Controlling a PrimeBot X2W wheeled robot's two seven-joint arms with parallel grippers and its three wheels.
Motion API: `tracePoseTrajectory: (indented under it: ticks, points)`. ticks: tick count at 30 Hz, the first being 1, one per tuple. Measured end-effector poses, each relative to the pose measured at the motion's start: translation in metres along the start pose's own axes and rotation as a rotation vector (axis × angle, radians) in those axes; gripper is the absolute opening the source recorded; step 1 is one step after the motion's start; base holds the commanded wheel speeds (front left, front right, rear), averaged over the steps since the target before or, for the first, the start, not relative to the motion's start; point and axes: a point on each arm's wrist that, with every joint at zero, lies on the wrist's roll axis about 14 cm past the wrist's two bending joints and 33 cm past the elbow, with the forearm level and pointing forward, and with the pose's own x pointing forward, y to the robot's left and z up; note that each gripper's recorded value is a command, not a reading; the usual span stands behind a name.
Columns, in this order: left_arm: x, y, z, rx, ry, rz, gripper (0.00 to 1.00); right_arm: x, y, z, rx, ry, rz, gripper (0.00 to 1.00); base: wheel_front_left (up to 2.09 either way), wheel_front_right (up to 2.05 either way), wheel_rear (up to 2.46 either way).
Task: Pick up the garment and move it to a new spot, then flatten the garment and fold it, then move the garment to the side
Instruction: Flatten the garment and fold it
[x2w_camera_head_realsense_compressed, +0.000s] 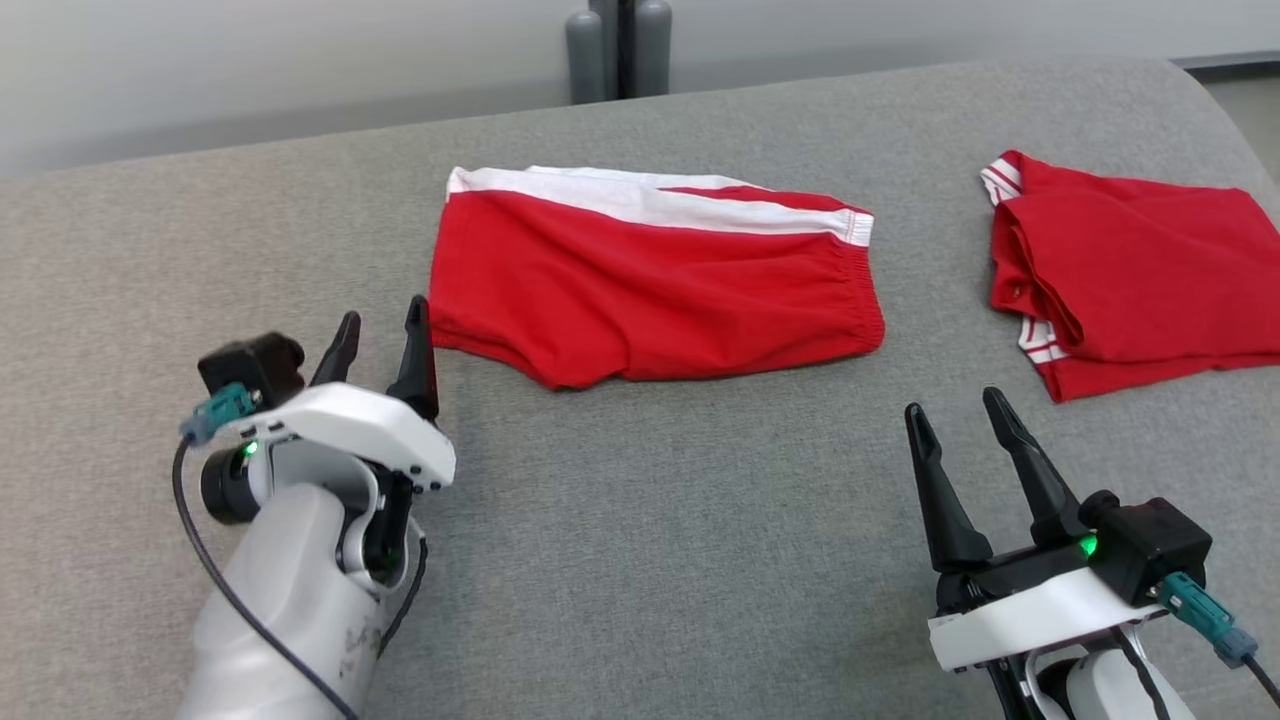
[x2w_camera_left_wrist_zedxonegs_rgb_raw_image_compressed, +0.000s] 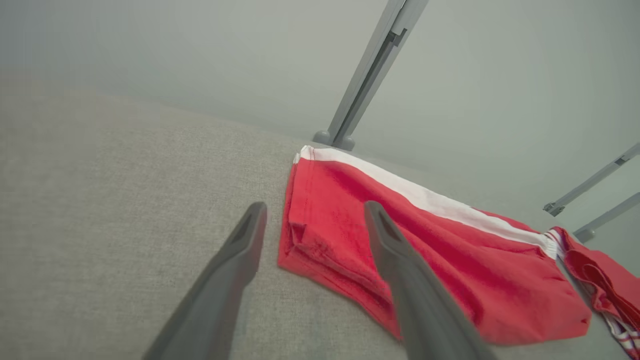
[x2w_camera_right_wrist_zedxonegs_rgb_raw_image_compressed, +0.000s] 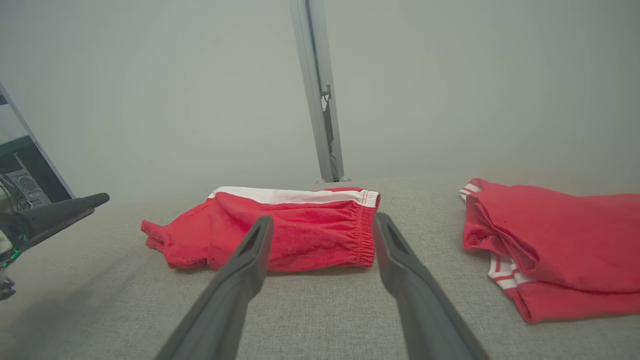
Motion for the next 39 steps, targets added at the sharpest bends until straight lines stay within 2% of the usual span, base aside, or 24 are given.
tracePoseTrajectory:
  ticks: [5, 12, 15, 17, 20, 21, 28, 39]
  points:
    - [0.019, -0.004, -0.018, -0.030, 0.118, 0.016, 1.00, 0.000, -0.007, -0.003, -0.008, 0.011, -0.015, 1.00, 0.00, 0.00, 0.00]
    - [0.030, 0.008, -0.070, -0.012, 0.372, 0.087, 1.00, -0.001, -0.021, 0.000, -0.028, 0.008, -0.054, 1.00, 0.00, 0.00, 0.00]
    - [0.037, 0.010, -0.074, 0.003, 0.398, 0.096, 0.93, -0.004, -0.026, -0.001, -0.029, 0.013, -0.073, 1.00, 0.00, 0.00, 0.00]
    - [0.040, 0.010, -0.077, -0.001, 0.405, 0.094, 0.78, -0.005, -0.029, -0.002, -0.031, 0.018, -0.082, 1.00, 0.00, 0.00, 0.00]
    - [0.042, 0.011, -0.080, -0.010, 0.414, 0.091, 0.24, -0.005, -0.032, -0.003, -0.032, 0.022, -0.089, 1.00, 0.00, 0.00, 0.00]
    - [0.043, 0.011, -0.081, -0.013, 0.419, 0.090, 0.00, -0.005, -0.033, -0.004, -0.032, 0.022, -0.091, 1.00, 0.00, 0.00, 0.00]
    - [0.041, 0.010, -0.077, -0.037, 0.384, 0.066, 0.00, 0.000, -0.034, -0.001, -0.036, 0.012, -0.088, 1.00, 0.00, 0.00, 0.00]
    - [0.010, 0.023, -0.065, -0.148, 0.274, 0.055, 0.00, 0.011, -0.010, -0.002, -0.025, 0.006, -0.006, 1.00, 0.00, 0.00, 0.00]
